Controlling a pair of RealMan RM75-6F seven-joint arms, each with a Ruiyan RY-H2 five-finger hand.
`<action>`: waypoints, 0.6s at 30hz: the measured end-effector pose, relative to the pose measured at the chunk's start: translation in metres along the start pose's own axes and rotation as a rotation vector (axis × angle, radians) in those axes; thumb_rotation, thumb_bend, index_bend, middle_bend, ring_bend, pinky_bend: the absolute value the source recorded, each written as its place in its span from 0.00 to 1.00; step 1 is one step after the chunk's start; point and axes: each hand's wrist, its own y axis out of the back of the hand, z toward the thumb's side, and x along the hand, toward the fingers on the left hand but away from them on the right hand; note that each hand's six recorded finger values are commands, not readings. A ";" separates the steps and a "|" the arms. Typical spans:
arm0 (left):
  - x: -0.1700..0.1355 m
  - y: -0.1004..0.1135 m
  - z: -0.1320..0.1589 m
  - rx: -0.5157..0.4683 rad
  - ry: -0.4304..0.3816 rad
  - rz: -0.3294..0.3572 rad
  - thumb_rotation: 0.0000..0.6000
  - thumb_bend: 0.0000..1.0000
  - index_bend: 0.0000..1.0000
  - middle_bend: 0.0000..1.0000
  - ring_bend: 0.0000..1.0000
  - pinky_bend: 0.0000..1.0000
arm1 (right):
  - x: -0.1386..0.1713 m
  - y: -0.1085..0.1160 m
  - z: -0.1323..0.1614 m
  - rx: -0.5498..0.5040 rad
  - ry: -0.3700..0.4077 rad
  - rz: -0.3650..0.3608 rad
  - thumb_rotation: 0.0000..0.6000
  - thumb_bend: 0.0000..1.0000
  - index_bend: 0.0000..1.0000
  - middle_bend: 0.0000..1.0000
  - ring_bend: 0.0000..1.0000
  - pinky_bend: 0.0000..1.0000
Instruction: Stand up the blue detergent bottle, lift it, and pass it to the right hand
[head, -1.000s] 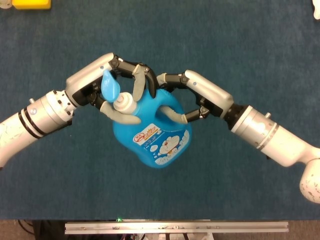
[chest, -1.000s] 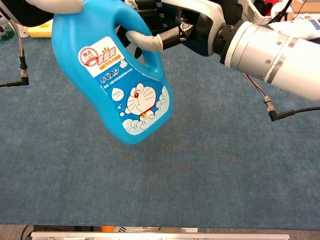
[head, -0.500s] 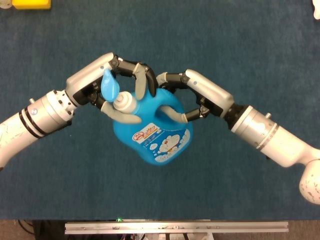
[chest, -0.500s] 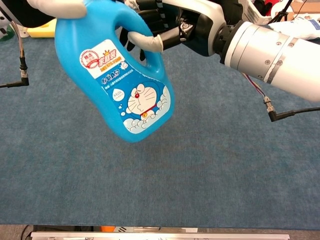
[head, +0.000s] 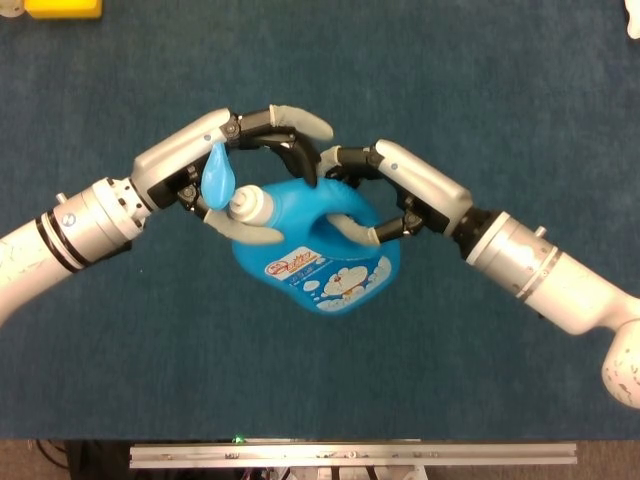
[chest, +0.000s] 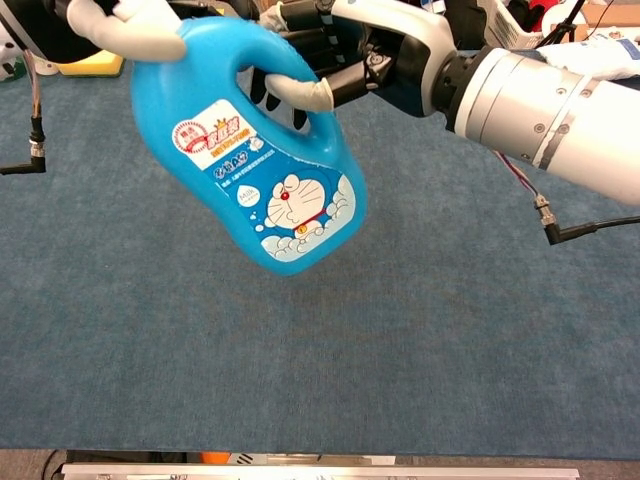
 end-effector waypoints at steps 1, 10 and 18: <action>0.000 0.001 -0.001 0.005 0.008 0.000 1.00 0.19 0.13 0.10 0.06 0.32 | 0.000 0.000 0.000 0.001 -0.001 0.001 1.00 0.45 0.55 0.53 0.44 0.52; -0.002 0.012 -0.005 0.028 0.046 0.024 1.00 0.19 0.09 0.04 0.00 0.24 | 0.000 0.002 -0.001 -0.003 -0.004 -0.001 1.00 0.45 0.55 0.53 0.44 0.52; -0.007 0.022 -0.006 0.053 0.058 0.054 1.00 0.19 0.06 0.00 0.00 0.19 | 0.001 0.006 -0.001 0.002 -0.004 -0.004 1.00 0.45 0.55 0.53 0.44 0.52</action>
